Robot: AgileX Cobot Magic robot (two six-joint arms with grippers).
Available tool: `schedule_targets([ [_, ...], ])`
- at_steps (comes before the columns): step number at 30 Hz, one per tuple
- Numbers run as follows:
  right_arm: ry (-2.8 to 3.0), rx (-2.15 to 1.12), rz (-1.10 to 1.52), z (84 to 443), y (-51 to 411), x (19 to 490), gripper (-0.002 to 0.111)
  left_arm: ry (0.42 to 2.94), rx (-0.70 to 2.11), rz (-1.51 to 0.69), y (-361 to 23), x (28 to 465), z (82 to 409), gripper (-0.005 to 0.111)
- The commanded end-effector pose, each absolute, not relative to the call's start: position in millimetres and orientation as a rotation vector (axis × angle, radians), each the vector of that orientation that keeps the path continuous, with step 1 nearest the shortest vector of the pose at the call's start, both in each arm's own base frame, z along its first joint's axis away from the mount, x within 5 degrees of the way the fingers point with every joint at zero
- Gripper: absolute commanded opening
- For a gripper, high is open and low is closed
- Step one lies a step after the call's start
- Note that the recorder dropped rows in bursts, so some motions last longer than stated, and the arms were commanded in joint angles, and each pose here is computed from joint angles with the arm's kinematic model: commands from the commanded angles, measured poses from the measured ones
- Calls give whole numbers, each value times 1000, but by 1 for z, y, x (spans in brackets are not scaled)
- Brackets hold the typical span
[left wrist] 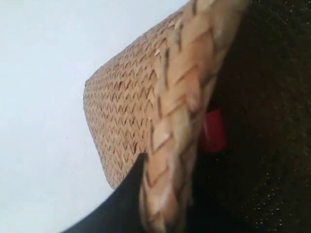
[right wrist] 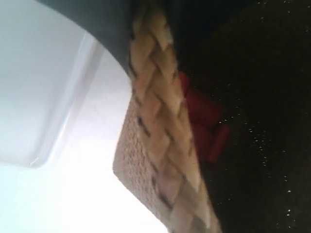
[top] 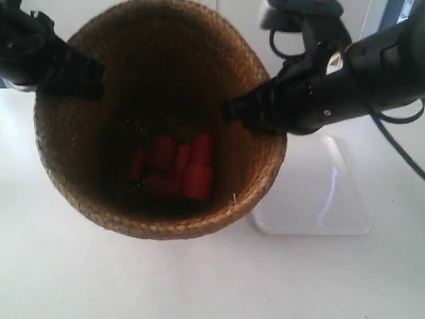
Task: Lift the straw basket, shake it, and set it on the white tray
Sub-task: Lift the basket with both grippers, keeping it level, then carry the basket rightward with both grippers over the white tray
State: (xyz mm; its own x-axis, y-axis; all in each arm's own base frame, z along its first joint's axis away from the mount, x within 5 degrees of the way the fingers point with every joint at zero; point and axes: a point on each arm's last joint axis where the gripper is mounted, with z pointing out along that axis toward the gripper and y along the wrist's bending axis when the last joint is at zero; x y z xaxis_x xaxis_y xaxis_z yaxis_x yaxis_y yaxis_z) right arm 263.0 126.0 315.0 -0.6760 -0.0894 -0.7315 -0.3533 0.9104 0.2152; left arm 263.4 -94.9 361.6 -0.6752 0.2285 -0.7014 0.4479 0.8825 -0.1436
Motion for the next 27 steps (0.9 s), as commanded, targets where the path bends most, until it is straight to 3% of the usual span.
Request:
schedule_targets([
  [1, 2123, -323, 471, 365, 121, 253, 0, 2158, 467, -467, -95, 247, 410, 0],
  [2, 2039, -317, 482, 388, 118, 245, 0, 2121, 477, -452, -94, 245, 417, 0],
  [3, 2053, -327, 468, 385, 118, 246, 0, 2191, 477, -440, -94, 249, 403, 0],
  [8, 2309, -356, 422, 317, 126, 265, 0, 2424, 464, -452, -99, 268, 334, 0],
  [12, 2222, -334, 454, 338, 125, 260, 0, 2325, 428, -494, -99, 261, 355, 0],
  [17, 1961, -321, 475, 404, 113, 235, 0, 2108, 452, -473, -92, 237, 413, 0],
  [24, 2177, -353, 429, 355, 121, 256, 0, 2217, 451, -476, -96, 251, 387, 0],
  [27, 2177, -342, 437, 352, 123, 260, 0, 2229, 444, -488, -98, 255, 383, 0],
])
